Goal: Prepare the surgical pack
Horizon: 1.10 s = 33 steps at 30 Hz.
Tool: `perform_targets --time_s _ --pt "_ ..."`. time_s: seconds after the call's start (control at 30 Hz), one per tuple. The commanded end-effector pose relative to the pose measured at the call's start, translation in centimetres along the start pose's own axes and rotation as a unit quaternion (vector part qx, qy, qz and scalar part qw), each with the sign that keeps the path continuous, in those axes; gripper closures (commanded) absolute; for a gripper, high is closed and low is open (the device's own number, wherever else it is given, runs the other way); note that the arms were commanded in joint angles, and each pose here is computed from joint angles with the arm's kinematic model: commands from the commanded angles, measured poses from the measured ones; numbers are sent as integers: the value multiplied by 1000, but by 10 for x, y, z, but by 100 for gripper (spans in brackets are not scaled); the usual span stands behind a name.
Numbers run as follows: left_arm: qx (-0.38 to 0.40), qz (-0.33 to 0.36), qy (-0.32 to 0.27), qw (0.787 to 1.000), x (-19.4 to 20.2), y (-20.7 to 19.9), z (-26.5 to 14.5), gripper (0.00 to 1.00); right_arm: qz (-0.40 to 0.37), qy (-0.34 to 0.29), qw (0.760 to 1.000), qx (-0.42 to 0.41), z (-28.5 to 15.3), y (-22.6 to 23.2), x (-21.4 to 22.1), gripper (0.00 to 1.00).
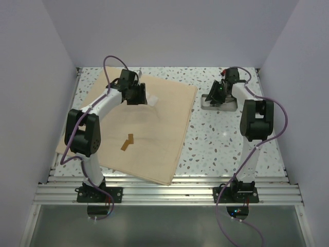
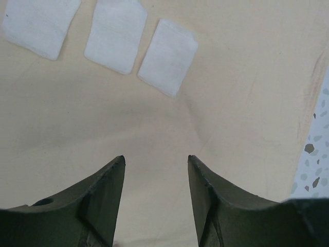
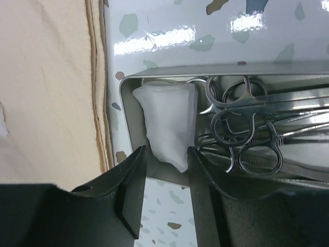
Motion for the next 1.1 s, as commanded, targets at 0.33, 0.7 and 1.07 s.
perform_targets --time_s 0.33,0.7,1.07 --pt "-72 -8 -41 997 -41 47 -15 34 6 -35 999 22 -91 45 -3 59" --pt "-60 98 -52 992 -73 87 25 31 -61 51 989 -123 -60 158 77 59" --pt "6 108 -40 993 -75 125 74 35 -61 95 985 -129 -47 153 89 60"
Point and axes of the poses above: each gripper's point midway between its finger pads, its own z axis out along the fingers, its own y axis along the line the jaws close on, x = y × z, the point moved 5 cm from there along -z, back along the fingers, and after that the axes turned 5 degrees about z, right-handed, at the moved point
